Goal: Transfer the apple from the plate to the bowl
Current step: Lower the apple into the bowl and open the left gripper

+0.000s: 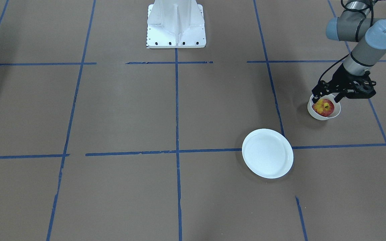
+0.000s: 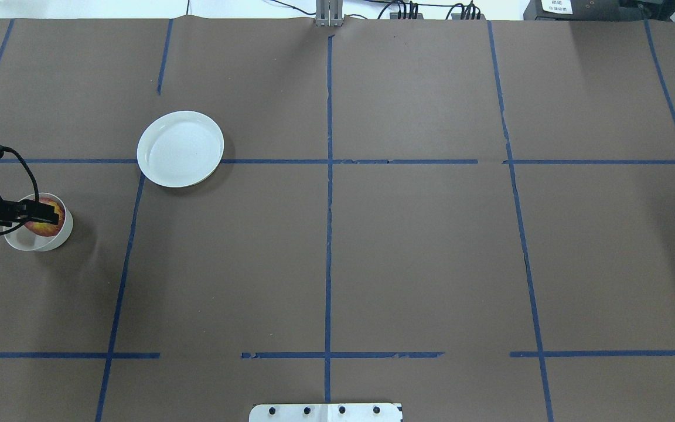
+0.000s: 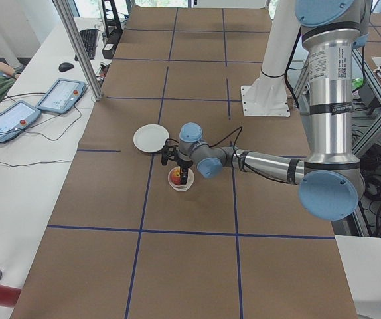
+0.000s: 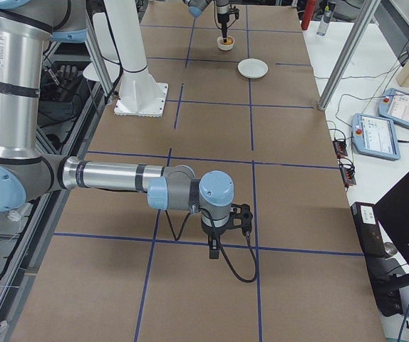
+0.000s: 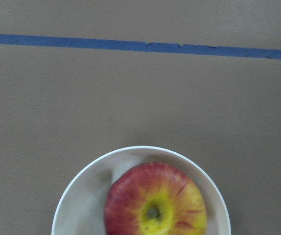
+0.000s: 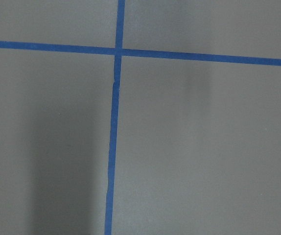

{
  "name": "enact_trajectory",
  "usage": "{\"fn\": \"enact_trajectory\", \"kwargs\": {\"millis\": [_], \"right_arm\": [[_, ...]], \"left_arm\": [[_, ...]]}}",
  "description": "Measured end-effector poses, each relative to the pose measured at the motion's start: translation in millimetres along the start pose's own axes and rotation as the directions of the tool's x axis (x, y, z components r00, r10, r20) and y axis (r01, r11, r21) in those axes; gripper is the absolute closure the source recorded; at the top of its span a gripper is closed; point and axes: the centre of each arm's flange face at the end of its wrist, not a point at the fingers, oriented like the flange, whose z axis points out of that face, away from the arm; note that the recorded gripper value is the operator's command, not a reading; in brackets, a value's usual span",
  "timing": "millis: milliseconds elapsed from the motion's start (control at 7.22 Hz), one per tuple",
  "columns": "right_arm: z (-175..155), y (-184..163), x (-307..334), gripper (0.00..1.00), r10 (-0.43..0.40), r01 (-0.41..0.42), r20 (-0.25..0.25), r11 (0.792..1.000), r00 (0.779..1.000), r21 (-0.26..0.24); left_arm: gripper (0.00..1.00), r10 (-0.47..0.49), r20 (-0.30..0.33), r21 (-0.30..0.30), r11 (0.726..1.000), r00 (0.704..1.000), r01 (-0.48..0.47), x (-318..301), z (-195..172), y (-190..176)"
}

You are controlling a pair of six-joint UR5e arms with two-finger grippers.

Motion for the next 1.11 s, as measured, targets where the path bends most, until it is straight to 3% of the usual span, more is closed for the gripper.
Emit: {"fn": "enact_trajectory", "kwargs": {"millis": [138,415,692,831,1108], "right_arm": [[0,0,0,0.00,0.000,0.000,0.000,1.000,1.000,0.000],[0,0,0,0.00,0.000,0.000,0.000,1.000,1.000,0.000],[0,0,0,0.00,0.000,0.000,0.000,1.000,1.000,0.000],[0,0,0,0.00,0.000,0.000,0.000,1.000,1.000,0.000],[0,0,0,0.00,0.000,0.000,0.000,1.000,1.000,0.000]], "left_arm": [[0.00,0.058,0.010,-0.005,0.998,0.998,-0.058,-14,-12,-11],[0.00,0.173,0.092,0.001,0.985,0.981,-0.174,-68,-64,-57],[0.00,0.270,0.186,-0.057,0.963,0.945,-0.264,-132,-132,-102],[0.00,0.312,0.187,-0.111,0.949,0.932,-0.295,-162,-159,-110],[0.00,0.320,0.094,-0.165,0.939,0.943,-0.302,-207,-171,-93]]}}
